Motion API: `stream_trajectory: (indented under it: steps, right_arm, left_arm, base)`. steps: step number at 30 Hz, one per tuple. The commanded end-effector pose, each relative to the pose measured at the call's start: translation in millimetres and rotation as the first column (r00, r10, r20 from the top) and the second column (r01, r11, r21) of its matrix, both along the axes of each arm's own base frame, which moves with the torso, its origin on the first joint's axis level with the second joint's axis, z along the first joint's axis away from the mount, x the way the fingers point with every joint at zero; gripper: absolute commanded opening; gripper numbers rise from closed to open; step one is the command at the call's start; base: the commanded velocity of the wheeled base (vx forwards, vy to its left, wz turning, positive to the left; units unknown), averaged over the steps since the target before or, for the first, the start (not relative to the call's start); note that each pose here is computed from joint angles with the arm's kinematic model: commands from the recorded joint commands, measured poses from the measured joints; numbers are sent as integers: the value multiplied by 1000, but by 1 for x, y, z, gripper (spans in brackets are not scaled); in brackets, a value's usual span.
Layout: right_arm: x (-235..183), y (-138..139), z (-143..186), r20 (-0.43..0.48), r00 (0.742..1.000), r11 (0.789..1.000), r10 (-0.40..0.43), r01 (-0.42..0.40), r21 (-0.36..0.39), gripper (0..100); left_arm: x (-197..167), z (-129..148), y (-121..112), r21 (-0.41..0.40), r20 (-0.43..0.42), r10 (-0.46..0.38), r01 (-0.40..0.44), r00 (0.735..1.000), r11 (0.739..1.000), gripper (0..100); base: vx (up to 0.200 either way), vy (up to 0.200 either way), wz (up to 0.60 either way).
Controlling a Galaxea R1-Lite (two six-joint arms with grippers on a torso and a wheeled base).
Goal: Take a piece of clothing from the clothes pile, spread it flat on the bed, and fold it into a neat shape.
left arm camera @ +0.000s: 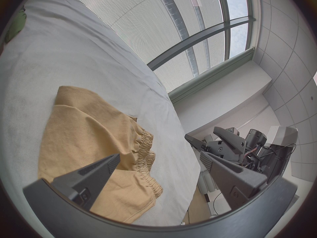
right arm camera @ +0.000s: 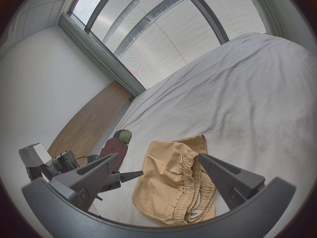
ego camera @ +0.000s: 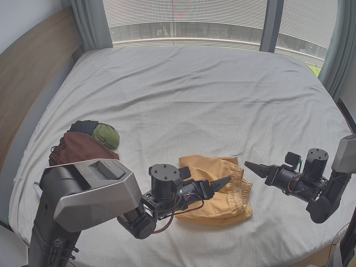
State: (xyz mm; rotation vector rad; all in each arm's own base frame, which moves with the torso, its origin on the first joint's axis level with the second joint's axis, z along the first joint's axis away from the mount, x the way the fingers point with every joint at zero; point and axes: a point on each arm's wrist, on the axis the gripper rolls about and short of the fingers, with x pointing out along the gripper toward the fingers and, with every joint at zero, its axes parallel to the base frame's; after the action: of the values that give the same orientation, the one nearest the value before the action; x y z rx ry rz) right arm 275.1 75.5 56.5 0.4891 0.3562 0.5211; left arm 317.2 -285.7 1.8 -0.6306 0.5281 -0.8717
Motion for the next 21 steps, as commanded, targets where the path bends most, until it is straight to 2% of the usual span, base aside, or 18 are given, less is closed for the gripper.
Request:
stream_trajectory:
  steps: [1,5,6,10,11,15,21]
  right_arm:
    - [-1,2,-3,-11,1000,1000,8,-8,-2,100]
    - [-1,4,-7,-26,1000,1000,14,-14,-6,100]
    - [-2,5,-7,-29,999,1000,19,-19,-7,100]
    - [-2,7,-7,-29,999,1000,25,-25,-7,100]
    - [-3,7,-8,-30,999,1000,26,-27,-8,100]
    - [-4,11,-8,-31,999,999,37,-38,-8,100]
    - [-6,16,-8,-34,998,999,54,-54,-8,100]
  left_arm:
    - [0,11,16,0,6,27,-27,1000,1000,100]
    - [-2,25,38,7,16,59,-60,998,998,100]
    - [-2,32,51,17,28,76,-77,997,997,100]
    - [-5,42,68,23,40,102,-102,994,994,100]
    - [-5,51,82,16,46,125,-126,991,992,100]
    - [-5,71,116,-11,68,168,-167,984,986,100]
    - [-20,84,162,-19,101,209,-209,973,978,100]
  base:
    - [0,0,0]
    - [0,0,0]
    - [0,0,0]
    - [0,0,0]
    - [0,0,0]
    - [0,0,0]
    - [0,0,0]
